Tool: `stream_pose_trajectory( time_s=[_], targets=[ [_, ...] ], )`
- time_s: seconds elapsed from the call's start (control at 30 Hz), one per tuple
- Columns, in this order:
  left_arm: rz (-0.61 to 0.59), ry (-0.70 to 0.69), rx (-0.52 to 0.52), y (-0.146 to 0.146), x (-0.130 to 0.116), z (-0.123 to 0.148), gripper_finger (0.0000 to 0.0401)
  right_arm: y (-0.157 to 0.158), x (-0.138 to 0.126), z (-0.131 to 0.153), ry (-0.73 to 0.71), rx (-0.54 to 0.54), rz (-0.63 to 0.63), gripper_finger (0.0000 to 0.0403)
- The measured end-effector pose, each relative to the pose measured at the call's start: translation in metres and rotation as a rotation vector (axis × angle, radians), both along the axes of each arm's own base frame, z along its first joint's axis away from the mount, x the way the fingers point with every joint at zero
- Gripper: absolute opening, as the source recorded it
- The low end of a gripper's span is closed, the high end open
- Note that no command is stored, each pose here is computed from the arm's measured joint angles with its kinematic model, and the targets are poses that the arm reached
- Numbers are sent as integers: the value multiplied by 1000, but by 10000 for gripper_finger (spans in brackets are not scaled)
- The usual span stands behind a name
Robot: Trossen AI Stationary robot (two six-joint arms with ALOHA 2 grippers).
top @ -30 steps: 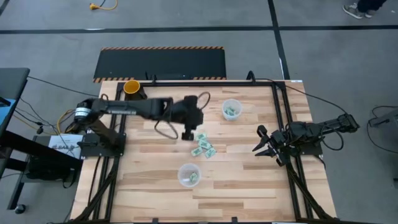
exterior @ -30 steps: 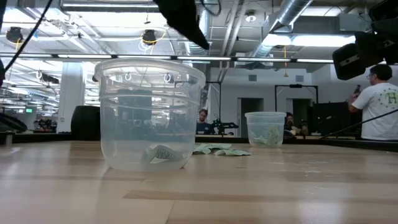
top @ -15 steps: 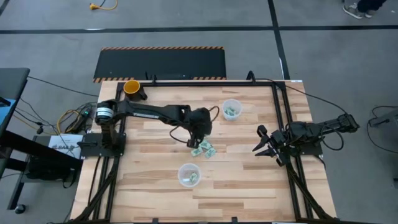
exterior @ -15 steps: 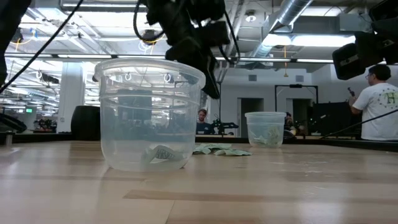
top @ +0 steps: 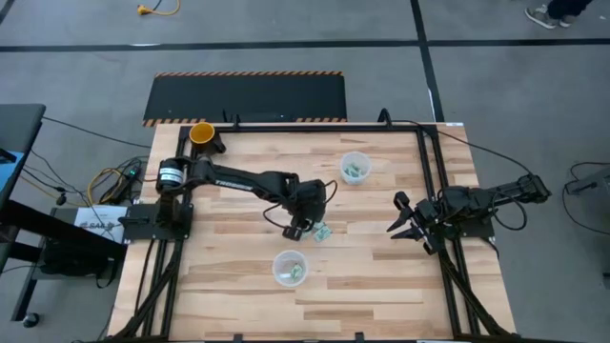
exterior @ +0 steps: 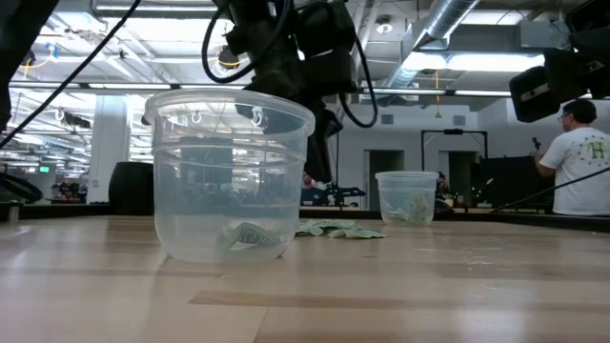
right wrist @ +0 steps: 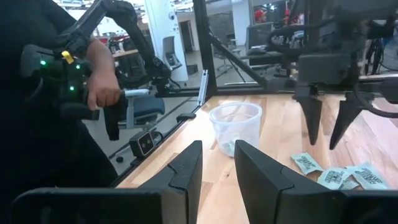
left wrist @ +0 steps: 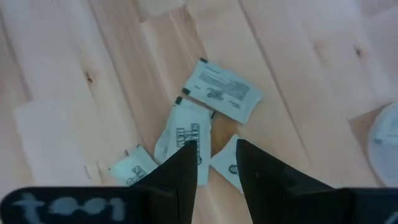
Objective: Pick and place Stevia / Truvia into bins
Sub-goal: Put the stevia packet into the bottom transparent container
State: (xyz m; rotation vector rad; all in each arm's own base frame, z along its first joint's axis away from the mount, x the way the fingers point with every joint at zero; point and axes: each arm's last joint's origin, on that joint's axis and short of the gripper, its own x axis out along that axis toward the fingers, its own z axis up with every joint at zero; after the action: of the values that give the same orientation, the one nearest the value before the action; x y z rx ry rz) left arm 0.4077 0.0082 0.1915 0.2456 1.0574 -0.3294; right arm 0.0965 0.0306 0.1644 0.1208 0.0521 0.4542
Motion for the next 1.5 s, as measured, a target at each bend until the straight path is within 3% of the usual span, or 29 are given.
stream_pose_trajectory(
  time_s=[0.33,0.67,0.9,1.5],
  targets=[
    [0,15,56,-9,2,-7,103,0,0,0,0,0,0,87],
    [-4,64,62,-8,10,-38,103,0,0,0,2,-1,0,87],
    [27,66,127,-6,10,-38,103,0,0,-1,8,-2,0,87],
    [-5,61,128,-4,10,-37,103,0,0,-1,8,-2,0,87]
  ],
)
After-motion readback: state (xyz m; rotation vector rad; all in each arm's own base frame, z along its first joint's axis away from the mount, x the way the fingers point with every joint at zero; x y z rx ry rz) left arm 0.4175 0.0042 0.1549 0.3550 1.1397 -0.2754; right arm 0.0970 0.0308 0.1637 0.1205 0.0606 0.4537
